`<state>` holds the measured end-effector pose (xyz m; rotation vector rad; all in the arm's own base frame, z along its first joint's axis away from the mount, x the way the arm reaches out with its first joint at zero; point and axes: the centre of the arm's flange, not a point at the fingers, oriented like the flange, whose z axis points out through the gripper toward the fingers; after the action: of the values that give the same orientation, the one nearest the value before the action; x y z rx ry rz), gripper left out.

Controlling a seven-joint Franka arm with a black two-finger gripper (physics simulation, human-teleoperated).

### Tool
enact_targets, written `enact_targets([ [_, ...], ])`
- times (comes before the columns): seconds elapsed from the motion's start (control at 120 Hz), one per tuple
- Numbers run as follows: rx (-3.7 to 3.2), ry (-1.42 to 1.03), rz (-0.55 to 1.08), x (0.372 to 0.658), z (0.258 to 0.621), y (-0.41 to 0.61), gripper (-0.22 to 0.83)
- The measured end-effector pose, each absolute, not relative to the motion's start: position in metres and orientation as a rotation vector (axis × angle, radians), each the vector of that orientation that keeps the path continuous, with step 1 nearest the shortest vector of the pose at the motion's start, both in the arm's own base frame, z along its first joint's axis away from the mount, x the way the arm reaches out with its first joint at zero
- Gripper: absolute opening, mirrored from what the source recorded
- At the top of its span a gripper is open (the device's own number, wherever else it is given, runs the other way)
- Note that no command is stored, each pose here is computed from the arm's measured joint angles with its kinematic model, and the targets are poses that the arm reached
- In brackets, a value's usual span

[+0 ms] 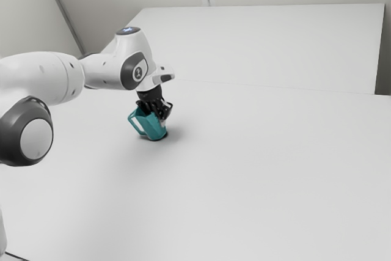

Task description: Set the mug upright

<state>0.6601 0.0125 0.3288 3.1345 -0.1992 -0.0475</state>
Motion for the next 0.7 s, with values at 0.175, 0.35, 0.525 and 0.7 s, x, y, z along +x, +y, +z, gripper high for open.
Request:
enact_targets([
  [0.175, 3.125, -0.200, -0.048, 0.660, 0.329, 0.012, 0.31],
  [0.35, 3.123, -0.208, -0.003, 0.660, 0.351, 0.012, 0.48],
  [0.525, 3.110, -0.229, 0.089, 0.647, 0.429, 0.004, 0.56],
  [0.7, 3.093, -0.230, 0.096, 0.619, 0.504, 0.004, 0.59],
])
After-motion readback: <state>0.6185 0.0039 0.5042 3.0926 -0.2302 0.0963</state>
